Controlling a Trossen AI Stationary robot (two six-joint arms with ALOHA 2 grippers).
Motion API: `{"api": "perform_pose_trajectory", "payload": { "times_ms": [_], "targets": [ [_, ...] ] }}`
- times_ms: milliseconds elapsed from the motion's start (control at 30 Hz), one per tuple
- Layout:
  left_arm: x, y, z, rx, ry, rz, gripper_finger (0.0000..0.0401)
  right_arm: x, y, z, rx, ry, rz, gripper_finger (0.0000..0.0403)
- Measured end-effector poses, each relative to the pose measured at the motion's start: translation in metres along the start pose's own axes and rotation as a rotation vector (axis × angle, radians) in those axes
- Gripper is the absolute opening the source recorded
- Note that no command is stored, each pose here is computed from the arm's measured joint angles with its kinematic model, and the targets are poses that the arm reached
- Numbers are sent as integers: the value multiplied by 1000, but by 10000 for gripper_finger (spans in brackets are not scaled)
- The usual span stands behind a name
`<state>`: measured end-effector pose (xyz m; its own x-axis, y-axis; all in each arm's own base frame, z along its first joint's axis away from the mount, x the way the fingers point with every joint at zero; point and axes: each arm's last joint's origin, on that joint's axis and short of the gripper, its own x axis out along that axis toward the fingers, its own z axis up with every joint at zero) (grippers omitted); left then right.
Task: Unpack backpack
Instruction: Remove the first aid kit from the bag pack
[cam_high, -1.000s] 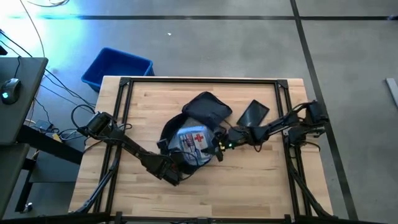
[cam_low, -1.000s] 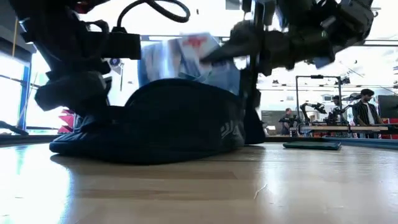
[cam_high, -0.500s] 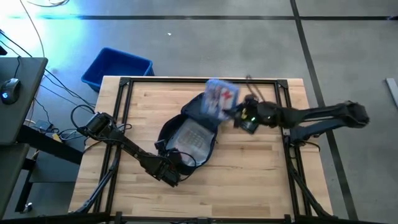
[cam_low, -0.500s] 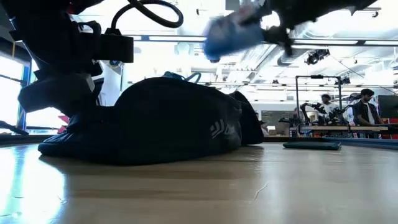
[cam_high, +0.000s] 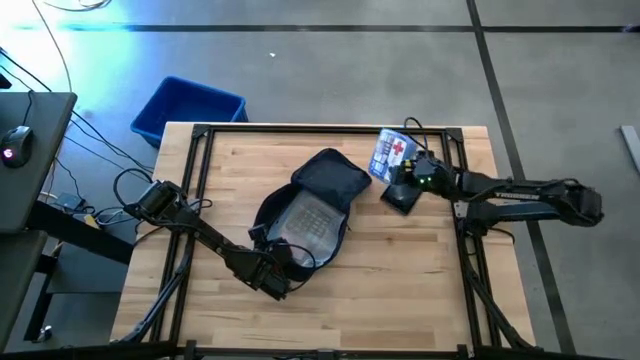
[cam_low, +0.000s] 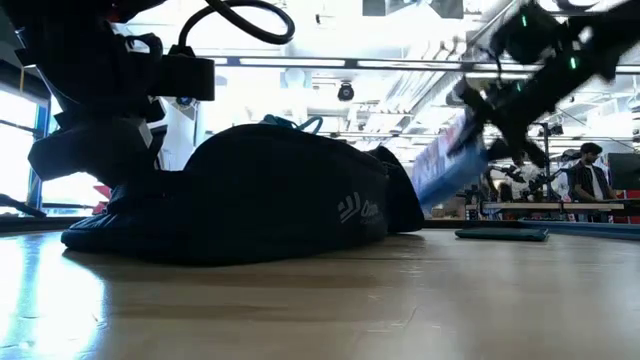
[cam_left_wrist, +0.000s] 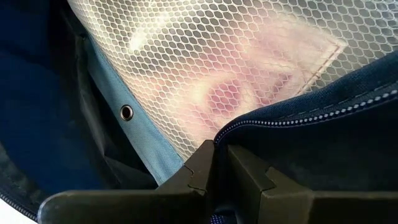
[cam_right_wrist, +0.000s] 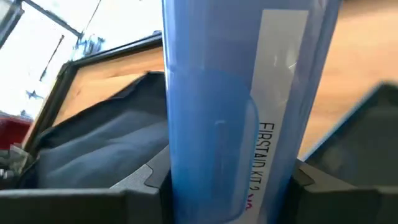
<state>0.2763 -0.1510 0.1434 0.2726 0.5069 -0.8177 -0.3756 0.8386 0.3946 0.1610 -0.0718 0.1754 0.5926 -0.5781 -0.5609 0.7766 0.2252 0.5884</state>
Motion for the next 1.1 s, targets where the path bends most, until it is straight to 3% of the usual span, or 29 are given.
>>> {"api": "perform_pose_trajectory", "payload": {
  "times_ms": [167,300,467,667,833,1033,1100],
  "targets": [
    [0,0,0,0,1,-1,18,10,-32,-15,112,-6,19,150],
    [0,0,0,0,0,-2,18,12,-43,-24,78,42,56,223],
    [-1,0,-1,7,39,-37,18,11,-34,-19,3,40,91,308],
    [-16,-7,5,5,70,-117,18,7,-14,-7,-74,-5,100,353],
    [-39,-12,9,26,52,-117,18,-1,-4,-6,-146,6,-26,358],
    [-61,-19,14,17,-32,-129,18,-6,-16,-11,-224,103,-219,358],
    [-67,-21,15,25,-48,-141,18,-8,-17,-12,-304,87,-261,359]
  ]
}}
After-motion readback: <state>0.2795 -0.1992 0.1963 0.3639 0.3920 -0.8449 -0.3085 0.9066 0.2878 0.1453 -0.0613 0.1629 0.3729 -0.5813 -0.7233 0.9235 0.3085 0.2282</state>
